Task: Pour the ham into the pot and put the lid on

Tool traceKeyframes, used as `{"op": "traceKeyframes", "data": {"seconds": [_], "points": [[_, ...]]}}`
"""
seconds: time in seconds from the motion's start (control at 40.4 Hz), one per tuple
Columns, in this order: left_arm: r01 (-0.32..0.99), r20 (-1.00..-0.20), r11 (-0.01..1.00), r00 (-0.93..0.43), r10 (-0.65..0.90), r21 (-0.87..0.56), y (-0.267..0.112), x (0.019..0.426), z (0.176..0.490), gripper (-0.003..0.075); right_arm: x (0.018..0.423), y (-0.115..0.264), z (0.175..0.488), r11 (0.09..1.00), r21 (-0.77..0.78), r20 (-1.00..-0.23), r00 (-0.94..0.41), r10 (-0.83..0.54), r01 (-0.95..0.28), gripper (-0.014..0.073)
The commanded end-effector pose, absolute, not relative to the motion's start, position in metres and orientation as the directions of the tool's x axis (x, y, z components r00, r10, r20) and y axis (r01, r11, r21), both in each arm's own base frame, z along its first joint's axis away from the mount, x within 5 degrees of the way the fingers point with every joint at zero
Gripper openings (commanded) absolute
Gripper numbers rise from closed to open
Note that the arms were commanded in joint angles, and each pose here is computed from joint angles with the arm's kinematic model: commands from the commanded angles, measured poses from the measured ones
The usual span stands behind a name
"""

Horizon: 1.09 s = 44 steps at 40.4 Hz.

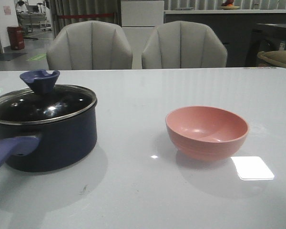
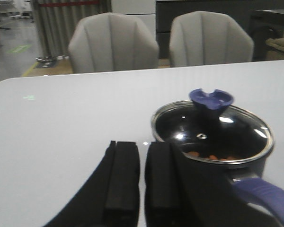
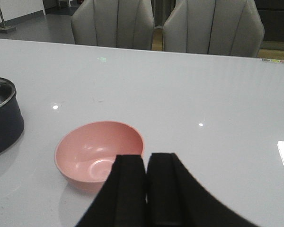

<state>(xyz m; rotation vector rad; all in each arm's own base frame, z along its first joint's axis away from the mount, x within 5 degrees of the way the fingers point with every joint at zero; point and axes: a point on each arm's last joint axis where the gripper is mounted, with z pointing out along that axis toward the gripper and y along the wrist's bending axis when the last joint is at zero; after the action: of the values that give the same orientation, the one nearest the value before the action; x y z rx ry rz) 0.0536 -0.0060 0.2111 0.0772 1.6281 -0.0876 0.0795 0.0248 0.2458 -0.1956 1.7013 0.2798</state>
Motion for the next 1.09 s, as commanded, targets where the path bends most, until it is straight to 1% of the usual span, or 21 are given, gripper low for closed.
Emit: {"op": "traceKeyframes", "data": {"seconds": [0.0, 0.173, 0.272, 0.569, 1.065], "points": [[0.051, -0.998, 0.999, 0.065, -0.018, -0.015, -0.003, 0.052, 0.219, 0.0134, 0.081, 0.025, 0.262, 0.955, 0.063, -0.998, -0.044, 0.053, -0.289, 0.0147], [0.016, -0.998, 0.999, 0.061, -0.031, -0.030, -0.001, 0.054, 0.211, 0.0134, 0.081, 0.025, 0.261, 0.955, 0.063, -0.998, -0.048, 0.052, -0.289, 0.0147], [0.013, -0.995, 0.999, 0.095, -0.033, -0.032, -0.001, 0.055, 0.206, 0.0134, 0.081, 0.025, 0.261, 0.955, 0.063, -0.998, -0.048, 0.052, -0.289, 0.0147], [0.018, -0.991, 0.996, 0.106, -0.085, -0.083, 0.000, 0.055, 0.207, 0.0134, 0.081, 0.025, 0.261, 0.955, 0.063, -0.998, -0.048, 0.052, -0.289, 0.0147], [0.018, -0.991, 0.996, 0.102, -0.086, -0.084, 0.000, 0.055, 0.207, 0.0134, 0.081, 0.025, 0.261, 0.955, 0.063, -0.998, -0.048, 0.052, -0.289, 0.0147]]}}
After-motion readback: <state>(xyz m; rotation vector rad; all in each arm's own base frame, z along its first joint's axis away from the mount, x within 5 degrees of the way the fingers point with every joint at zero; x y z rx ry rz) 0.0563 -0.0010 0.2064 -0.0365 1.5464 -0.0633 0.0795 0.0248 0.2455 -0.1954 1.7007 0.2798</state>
